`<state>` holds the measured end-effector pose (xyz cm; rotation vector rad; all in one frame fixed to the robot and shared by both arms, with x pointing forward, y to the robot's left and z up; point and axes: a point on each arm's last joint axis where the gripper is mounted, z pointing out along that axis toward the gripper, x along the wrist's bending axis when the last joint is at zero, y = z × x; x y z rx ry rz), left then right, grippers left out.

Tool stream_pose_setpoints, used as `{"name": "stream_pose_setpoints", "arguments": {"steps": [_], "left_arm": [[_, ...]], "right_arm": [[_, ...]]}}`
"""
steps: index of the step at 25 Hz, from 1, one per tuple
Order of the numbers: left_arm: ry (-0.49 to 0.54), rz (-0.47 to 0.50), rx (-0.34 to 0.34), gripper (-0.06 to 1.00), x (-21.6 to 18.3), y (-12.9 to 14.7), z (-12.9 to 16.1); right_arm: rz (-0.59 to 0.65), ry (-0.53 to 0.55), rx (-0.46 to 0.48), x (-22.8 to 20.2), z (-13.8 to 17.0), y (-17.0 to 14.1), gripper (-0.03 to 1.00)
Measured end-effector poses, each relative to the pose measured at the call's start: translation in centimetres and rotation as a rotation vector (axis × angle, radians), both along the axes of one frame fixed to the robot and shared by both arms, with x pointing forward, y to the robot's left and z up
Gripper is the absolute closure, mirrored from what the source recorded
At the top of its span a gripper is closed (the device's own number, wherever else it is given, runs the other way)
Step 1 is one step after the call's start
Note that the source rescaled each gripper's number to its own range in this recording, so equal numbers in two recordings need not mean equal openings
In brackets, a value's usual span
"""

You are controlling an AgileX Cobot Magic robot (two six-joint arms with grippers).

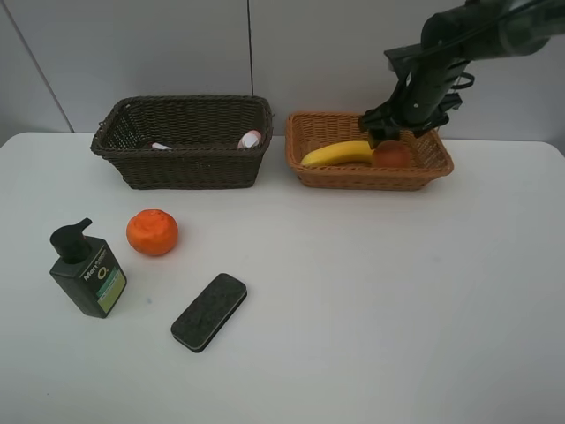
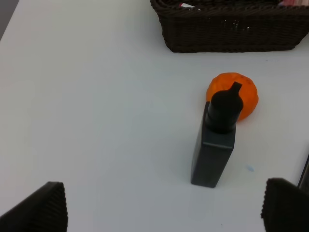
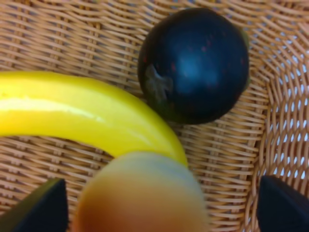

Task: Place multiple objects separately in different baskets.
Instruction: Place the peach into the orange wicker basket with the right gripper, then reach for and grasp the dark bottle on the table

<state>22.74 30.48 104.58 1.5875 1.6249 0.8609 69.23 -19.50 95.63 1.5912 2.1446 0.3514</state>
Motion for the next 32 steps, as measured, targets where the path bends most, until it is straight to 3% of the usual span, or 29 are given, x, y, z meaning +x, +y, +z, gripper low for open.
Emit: {"name": "stream_pose_setpoints", "arguments": {"steps": [8,17,24,32], "left_arm": [[0.000,0.000,0.000,-0.05,0.0,0.0,0.0],[0.000,0.000,0.000,-0.05,0.0,0.0,0.0],[0.000,0.000,0.000,-0.05,0.0,0.0,0.0],[0.000,0.000,0.000,-0.05,0.0,0.0,0.0]], "right_arm": [[-0.027,0.064,-0.016,-1.6,2.6,-0.3,-0.01],[0.118,0.141,0.017,-9.3,13.7,1.1,-0.01],[0.168,0.008,0.085,-17.3,20.5,-0.7,-0.01],[0.190,-0.123,0.139,-29.9,22.0,-5.1,-0.01]]}}
